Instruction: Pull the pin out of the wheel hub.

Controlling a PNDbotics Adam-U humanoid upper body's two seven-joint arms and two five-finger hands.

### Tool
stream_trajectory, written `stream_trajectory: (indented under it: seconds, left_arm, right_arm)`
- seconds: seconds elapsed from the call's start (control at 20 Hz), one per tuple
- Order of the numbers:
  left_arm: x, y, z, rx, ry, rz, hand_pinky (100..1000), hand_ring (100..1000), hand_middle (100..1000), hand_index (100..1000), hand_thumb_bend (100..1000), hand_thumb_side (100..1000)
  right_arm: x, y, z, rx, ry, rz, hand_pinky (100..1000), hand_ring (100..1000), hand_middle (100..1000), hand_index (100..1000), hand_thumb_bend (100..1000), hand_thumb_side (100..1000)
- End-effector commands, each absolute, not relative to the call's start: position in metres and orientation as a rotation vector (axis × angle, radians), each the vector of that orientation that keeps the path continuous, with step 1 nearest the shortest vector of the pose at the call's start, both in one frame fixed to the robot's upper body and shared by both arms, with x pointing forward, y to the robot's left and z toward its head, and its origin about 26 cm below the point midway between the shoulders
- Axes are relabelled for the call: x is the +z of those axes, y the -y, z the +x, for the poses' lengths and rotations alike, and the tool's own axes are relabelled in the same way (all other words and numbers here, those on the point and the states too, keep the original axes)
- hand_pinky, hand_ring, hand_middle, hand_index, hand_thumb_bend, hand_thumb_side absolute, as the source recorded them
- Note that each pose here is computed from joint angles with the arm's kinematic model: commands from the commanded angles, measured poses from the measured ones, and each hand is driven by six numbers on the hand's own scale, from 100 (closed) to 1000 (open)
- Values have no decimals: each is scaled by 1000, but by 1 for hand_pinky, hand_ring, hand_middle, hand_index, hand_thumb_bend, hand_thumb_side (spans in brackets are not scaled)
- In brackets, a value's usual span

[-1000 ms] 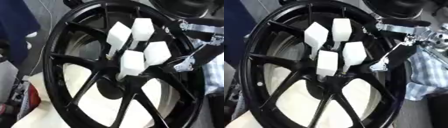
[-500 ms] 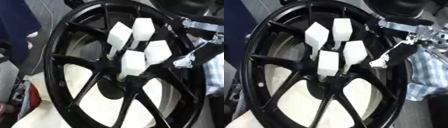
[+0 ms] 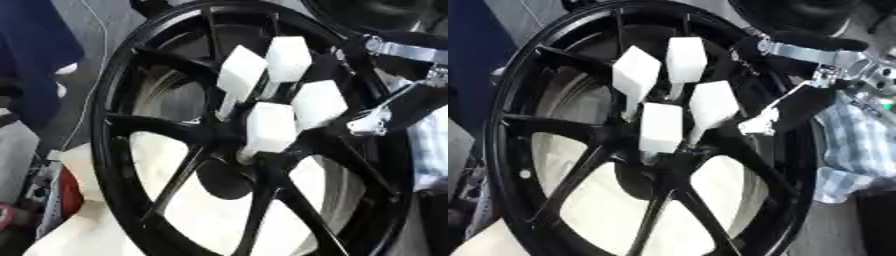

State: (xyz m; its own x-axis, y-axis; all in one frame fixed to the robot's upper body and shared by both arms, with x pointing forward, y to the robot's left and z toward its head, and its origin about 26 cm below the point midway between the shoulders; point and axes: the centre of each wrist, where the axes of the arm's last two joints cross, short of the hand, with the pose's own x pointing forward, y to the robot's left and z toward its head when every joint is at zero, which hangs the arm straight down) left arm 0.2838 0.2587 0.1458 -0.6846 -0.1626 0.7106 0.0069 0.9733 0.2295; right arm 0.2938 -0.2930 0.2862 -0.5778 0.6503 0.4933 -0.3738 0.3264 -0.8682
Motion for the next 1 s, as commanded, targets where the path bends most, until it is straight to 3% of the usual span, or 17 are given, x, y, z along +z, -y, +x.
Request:
stream_trajectory:
  seconds: [0.05,1.0]
  left_arm:
    - [152,-258,283,-281,2329,113,802,943,697,805,100,780]
    - [152,-258,283,-280,2317,117,804,941,700,803,100,779]
  right_arm:
    - [298,295,290,1428,1692,-282,635,688,726,683,504,222]
    - [304,290,291,1430,1707,-198,607,640,675,650,495,207]
